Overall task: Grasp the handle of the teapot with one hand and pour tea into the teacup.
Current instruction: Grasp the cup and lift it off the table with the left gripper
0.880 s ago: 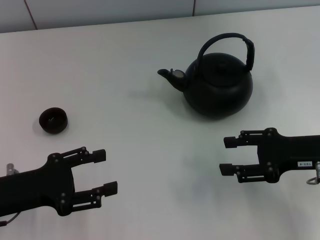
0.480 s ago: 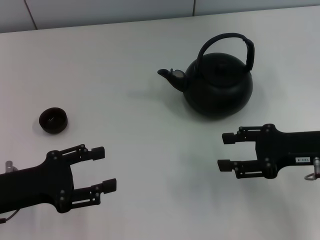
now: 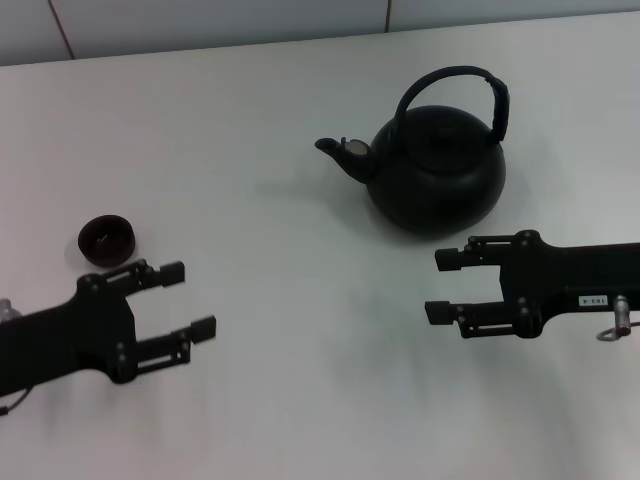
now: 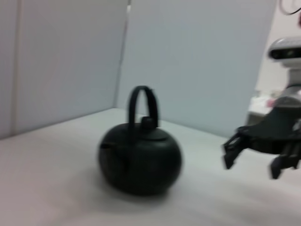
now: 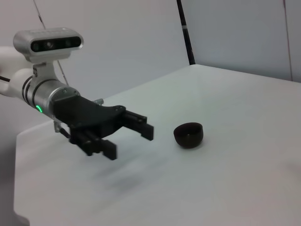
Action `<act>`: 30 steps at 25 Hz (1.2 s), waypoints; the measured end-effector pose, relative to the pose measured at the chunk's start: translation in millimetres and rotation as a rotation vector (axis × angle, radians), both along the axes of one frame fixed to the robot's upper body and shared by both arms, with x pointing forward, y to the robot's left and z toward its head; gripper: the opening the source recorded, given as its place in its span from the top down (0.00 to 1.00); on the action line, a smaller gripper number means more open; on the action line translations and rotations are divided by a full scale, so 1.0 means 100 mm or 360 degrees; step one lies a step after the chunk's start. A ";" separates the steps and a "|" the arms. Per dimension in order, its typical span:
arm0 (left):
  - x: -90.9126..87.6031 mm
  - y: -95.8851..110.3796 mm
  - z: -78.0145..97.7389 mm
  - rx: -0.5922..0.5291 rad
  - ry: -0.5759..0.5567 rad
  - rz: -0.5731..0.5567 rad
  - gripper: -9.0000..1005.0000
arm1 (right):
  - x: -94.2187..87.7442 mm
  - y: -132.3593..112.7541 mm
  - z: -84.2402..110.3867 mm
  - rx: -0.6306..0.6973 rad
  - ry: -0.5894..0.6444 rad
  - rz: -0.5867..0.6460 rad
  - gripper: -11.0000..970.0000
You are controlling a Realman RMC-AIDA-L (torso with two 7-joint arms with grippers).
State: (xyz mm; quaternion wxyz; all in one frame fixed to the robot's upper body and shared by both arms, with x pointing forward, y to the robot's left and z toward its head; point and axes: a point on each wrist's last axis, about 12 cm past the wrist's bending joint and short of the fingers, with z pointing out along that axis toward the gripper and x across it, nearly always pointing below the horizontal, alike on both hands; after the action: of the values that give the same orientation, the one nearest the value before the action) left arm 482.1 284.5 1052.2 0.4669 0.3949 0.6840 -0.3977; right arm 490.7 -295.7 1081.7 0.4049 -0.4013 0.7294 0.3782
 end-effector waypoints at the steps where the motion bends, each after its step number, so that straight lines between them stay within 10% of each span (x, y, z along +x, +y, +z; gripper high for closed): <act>1: 0.03 0.01 -0.02 0.0025 -0.0035 0.0039 0.22 | 0.01 0.01 0.01 0.0000 -0.0003 0.0002 0.26; 14: 0.04 0.23 -0.20 -0.0006 -0.0204 0.0599 0.22 | 0.22 0.14 0.09 0.0029 -0.0057 0.0029 0.26; 30: 0.10 0.35 -0.34 0.0190 -0.0127 0.0762 0.22 | 0.30 0.17 0.13 0.0017 -0.0091 0.0018 0.26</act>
State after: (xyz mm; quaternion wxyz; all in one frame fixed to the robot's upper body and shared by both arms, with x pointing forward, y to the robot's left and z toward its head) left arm 491.8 319.7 1018.1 0.5503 0.2639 0.7613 -0.2188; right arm 520.8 -278.2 1094.7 0.4257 -0.4139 0.7131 0.3727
